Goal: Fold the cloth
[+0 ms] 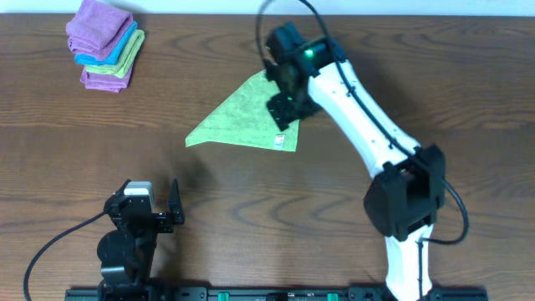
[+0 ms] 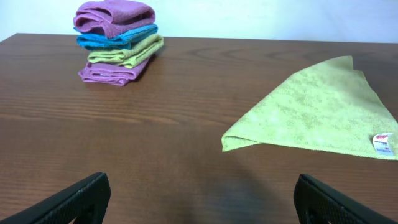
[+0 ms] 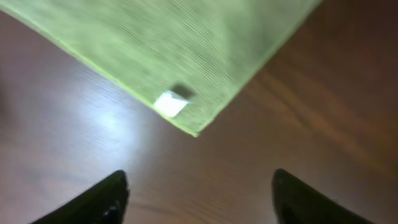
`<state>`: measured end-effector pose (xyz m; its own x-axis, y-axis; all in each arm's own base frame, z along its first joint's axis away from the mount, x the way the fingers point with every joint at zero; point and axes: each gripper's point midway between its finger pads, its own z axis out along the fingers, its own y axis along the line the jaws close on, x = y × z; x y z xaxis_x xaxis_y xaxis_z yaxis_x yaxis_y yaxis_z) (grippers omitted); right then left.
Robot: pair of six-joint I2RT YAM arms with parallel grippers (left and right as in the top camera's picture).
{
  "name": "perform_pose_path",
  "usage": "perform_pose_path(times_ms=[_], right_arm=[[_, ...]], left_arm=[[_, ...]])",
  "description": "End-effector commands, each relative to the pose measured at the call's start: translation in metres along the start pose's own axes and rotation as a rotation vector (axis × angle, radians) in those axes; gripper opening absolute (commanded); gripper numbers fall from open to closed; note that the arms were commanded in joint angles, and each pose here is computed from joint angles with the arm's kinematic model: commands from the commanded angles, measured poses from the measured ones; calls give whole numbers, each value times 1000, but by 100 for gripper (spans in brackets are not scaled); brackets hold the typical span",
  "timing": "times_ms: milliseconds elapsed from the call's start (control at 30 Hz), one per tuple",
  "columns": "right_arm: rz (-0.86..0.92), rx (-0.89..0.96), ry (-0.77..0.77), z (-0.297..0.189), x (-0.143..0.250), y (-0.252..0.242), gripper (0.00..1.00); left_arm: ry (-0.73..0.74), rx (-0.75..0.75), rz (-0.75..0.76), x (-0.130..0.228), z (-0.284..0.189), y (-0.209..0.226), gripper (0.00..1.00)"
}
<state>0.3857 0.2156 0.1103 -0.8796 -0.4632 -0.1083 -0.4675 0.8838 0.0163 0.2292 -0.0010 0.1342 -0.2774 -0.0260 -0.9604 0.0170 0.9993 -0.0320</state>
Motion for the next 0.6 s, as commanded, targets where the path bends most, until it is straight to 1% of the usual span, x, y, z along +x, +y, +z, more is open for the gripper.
perform_pose_path(times_ms=[0,67,167,267,500,567], right_arm=[[-5,-54,50,26,15,13,66],[-20,-42,63,41,21,14,65],[-48,-44,83,61,31,20,61],[-96,-46,79,77,36,30,63],[-247,-5,-13,94,21,42,64],[-302,-4,-36,96,17,44,61]], left_arm=[[23,-10,-7,11,3,2,95],[23,-10,-7,11,3,2,95],[23,-10,-7,11,3,3,96],[24,-10,-7,11,3,2,95],[24,-10,-7,11,3,3,95],[24,-10,-7,11,3,2,95]])
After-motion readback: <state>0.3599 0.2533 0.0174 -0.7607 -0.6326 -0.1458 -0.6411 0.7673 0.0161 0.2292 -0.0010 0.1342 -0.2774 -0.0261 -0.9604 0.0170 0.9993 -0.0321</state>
